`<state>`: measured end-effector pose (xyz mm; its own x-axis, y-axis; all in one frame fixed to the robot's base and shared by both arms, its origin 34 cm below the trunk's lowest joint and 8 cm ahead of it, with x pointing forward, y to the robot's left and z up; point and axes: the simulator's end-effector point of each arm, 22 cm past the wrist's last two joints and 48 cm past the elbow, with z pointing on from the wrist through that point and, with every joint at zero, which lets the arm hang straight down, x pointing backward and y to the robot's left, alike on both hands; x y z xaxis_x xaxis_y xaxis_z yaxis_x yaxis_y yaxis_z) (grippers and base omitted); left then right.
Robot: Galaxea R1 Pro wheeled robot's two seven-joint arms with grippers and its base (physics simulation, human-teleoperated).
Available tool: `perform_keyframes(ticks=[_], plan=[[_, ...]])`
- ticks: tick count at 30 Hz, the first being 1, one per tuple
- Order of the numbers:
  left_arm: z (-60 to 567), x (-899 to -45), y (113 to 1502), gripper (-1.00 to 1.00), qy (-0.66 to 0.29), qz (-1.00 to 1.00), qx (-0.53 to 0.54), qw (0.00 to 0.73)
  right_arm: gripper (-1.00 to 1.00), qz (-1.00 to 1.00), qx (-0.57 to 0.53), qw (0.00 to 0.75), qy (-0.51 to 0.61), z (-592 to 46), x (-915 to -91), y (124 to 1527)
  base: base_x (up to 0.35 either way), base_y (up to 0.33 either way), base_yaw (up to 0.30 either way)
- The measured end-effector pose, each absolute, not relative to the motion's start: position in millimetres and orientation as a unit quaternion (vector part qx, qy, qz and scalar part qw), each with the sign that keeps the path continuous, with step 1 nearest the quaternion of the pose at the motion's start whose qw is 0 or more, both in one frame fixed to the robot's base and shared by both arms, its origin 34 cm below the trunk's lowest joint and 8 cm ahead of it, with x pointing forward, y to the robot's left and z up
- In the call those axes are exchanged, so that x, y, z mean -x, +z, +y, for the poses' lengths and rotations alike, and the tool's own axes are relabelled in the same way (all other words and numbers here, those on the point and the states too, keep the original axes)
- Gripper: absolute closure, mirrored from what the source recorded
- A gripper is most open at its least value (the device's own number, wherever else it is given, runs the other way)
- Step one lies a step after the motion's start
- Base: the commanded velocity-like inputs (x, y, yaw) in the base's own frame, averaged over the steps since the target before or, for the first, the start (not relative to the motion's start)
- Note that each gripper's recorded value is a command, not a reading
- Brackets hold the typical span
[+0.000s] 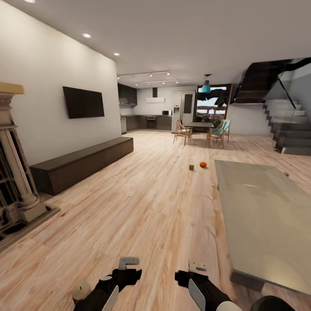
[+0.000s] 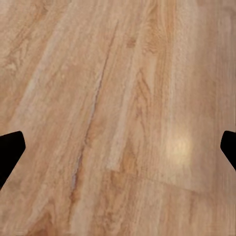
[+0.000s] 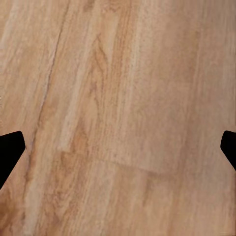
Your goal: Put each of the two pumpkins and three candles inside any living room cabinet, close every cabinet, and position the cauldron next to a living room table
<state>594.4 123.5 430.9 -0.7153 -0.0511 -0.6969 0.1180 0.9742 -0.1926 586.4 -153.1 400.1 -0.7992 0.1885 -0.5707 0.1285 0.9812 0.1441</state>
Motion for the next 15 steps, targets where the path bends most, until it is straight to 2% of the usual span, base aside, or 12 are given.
perform_keyframes(ticks=[8,12,15], plan=[[123.5,-594.3,430.8,-1.0,-0.112,0.919,-0.018,0.377,-1.0,0.948,-0.083,0.305,0.05,-153.5,-586.1,399.8,0.274,0.199,-0.001],[123.5,-594.1,429.9,-1.0,-0.112,0.92,-0.018,0.376,-1.0,0.948,-0.083,0.302,0.049,-152.7,-585.0,398.4,0.204,0.07,0.0],[123.5,-593.5,427.8,-1.0,-0.112,0.92,-0.018,0.374,-1.0,0.949,-0.083,0.299,0.049,-153.5,-583.8,395.9,0.055,0.012,0.0]])
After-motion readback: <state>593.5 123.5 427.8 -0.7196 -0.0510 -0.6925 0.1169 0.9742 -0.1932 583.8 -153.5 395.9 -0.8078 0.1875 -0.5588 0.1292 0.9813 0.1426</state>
